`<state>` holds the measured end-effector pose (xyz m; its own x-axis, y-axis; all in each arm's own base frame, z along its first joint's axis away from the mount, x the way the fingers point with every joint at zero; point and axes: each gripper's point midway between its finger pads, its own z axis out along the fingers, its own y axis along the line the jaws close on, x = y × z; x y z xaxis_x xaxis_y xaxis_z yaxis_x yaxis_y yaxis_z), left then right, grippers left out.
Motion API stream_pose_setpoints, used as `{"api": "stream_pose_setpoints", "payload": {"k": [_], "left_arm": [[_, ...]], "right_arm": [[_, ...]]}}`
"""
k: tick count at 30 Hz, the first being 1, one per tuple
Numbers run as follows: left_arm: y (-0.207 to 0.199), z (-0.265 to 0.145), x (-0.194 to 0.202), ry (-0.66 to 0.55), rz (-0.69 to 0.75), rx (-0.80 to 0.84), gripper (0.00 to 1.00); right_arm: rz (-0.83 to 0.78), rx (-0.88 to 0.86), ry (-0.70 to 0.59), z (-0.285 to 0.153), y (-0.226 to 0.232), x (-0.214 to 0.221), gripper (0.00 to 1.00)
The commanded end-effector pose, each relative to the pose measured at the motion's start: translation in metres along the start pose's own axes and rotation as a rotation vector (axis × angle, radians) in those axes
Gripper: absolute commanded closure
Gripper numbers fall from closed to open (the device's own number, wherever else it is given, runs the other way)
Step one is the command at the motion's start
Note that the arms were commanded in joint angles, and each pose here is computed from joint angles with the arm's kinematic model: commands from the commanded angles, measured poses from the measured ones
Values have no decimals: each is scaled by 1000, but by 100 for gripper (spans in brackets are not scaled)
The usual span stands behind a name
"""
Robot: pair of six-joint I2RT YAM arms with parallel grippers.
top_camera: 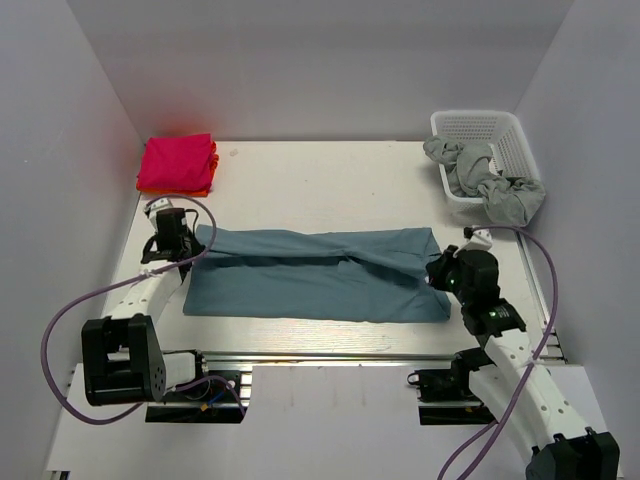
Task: Fold and stack the t-shirts
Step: Fold the other side of the tshirt into a rectangle
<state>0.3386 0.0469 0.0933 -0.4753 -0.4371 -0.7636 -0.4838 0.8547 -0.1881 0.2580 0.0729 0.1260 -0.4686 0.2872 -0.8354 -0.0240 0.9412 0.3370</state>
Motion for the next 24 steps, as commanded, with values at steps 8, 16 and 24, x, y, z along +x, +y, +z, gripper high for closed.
{"api": "stream_pose_setpoints", "payload": {"k": [8,16,24], "left_arm": [[94,-44,18,67,-219,-602,0],[-9,-20,-24,66,-131,-63,0],[-104,3,14,253,-8,488,0]], "right_arm": [[169,31,185,-31,-5,50,26],[21,-315,52,-6,58,2,12],[-39,-484,240,56,94,10,10]]}}
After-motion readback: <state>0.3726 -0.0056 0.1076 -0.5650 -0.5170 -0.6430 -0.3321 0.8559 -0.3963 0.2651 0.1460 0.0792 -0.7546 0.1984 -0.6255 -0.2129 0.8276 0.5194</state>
